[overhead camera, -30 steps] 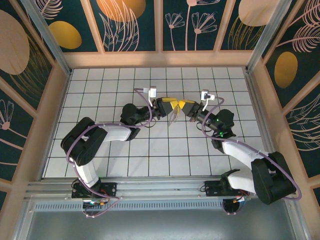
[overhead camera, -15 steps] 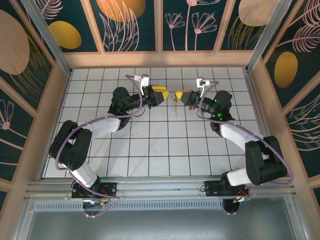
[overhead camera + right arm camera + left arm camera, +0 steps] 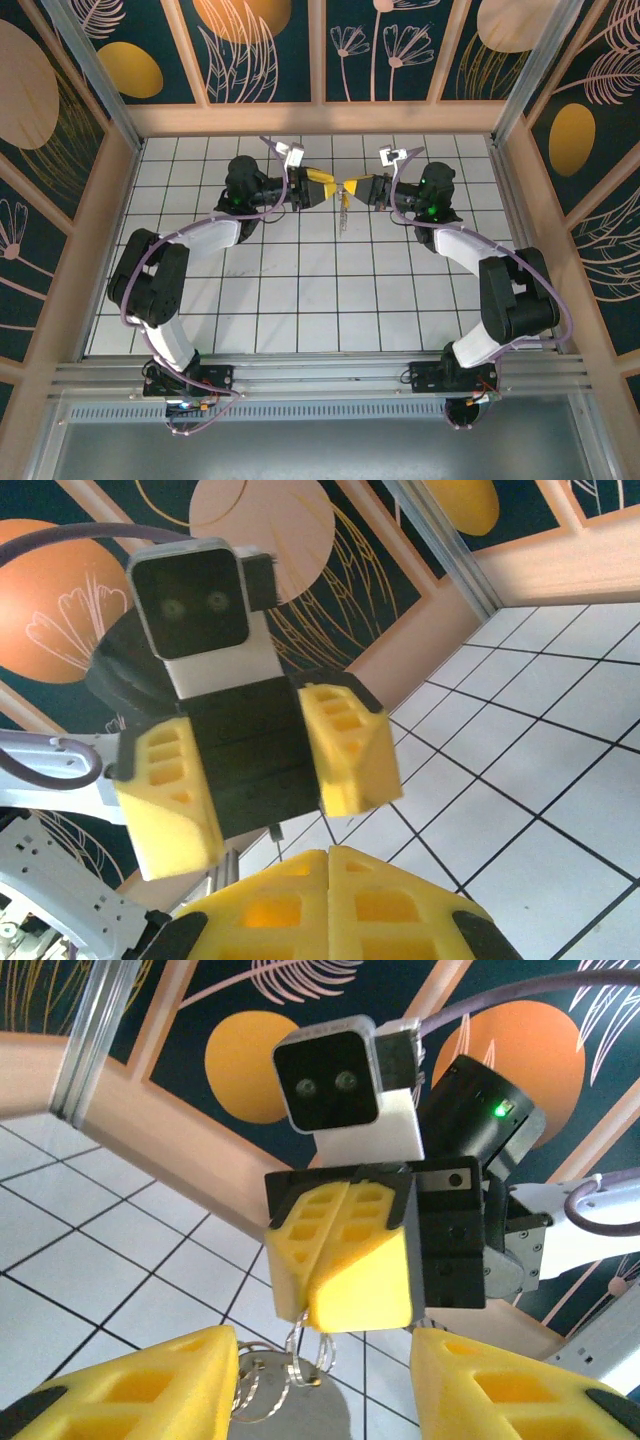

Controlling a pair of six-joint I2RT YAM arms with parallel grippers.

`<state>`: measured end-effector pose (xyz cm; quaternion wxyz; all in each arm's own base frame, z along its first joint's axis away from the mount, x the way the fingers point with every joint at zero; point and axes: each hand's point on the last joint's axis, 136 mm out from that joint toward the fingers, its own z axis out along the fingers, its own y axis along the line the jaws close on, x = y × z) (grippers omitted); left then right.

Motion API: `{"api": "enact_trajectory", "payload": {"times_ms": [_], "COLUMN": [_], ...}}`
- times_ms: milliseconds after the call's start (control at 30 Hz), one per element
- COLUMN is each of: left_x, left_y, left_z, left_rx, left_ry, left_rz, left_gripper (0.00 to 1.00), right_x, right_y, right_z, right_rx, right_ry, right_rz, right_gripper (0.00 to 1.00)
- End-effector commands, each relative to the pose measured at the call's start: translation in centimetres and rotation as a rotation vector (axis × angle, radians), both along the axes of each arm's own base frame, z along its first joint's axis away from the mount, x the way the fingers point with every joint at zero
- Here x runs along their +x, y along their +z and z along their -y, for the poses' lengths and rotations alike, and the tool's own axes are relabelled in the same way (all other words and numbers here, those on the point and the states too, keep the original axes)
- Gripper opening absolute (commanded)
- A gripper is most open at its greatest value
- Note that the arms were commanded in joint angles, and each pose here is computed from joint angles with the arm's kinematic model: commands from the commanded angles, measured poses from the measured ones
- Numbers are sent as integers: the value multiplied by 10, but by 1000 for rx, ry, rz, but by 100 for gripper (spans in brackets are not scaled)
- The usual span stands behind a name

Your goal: Put the keys on the keyring

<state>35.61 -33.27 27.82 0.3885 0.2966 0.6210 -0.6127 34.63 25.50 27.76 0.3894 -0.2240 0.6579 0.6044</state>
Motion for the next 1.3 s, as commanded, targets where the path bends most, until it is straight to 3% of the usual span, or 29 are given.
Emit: {"api": "enact_trajectory", "payload": {"times_ms": [0,633,967,1133,1200,1233,1267], "left_x": [-2,-2,-6,-6,-5,-6,-6], "left_y": [4,-2,-4,-3,-3,-3,-2], "left_z": [4,17,23,24,23,23,23], "left_rx": [-1,-21,-22,-28,-32,-34,-37], "left_ry": [-49,-98,-116,-110,-107,-105,-101], "left_rz": [29,-16,-18,-18,-22,-22,-23], "left_gripper": [48,41,19,1,0,0,0], "right_x": [-2,-1,0,1,3,5,6], "right_y": [16,9,6,4,4,5,7], "right_z": [-1,-5,-5,-5,-3,0,5], "right_rx": [10,28,24,23,21,23,27], "right_ry": [32,38,34,31,18,4,-19], "right_rz": [72,54,50,43,35,36,36], "right_gripper": [0,0,0,0,0,3,15]}}
